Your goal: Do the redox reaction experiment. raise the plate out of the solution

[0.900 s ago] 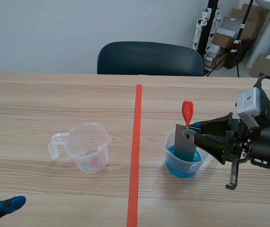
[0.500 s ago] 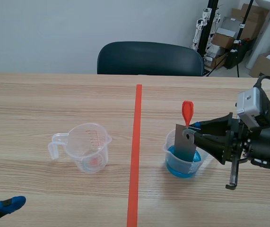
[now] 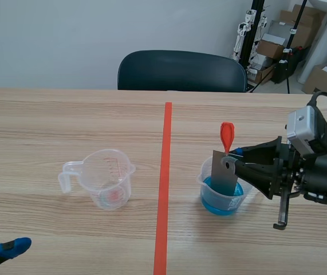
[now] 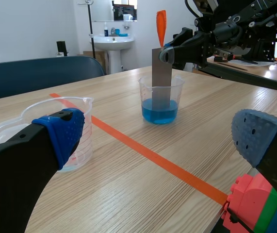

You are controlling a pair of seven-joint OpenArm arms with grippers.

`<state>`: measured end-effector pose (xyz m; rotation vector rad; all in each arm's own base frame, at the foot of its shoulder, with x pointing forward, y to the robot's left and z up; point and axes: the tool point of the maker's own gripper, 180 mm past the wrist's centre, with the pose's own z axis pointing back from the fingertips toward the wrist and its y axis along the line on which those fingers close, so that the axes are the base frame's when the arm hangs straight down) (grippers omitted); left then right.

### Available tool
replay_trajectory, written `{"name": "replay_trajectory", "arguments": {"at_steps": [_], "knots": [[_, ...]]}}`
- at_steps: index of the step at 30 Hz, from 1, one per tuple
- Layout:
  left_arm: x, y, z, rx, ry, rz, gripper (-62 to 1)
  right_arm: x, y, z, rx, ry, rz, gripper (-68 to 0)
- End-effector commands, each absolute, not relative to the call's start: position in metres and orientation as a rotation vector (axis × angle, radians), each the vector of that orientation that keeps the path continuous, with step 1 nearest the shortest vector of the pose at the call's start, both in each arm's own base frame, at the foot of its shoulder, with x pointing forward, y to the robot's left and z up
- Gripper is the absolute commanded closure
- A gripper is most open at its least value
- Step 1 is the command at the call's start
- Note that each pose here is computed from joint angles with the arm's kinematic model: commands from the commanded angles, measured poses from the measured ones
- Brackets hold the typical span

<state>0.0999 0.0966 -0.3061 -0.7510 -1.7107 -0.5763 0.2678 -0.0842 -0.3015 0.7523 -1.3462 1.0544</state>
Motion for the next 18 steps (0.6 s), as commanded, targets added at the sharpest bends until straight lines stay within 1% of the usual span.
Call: {"name": "replay_trajectory", "arguments": {"at_steps": [1, 10, 18], "knots": [[0.0972, 0.0967, -0.2998, -0.77, -1.739, -0.555, -62.3, 0.2712, -0.085, -0.2952, 0.753, -1.364, 1.053, -0.6], [0.0972, 0.0967, -0.2998, -0.77, -1.739, -0.554, -62.3, 0.2713, -0.0851, -0.295, 0.753, -1.365, 1.052, -0.6], [0.0963, 0.0981, -0.3002, -0.769, -1.733, -0.559, -62.3, 0.2761, -0.0867, -0.288, 0.77, -1.391, 0.993, -0.6]]}}
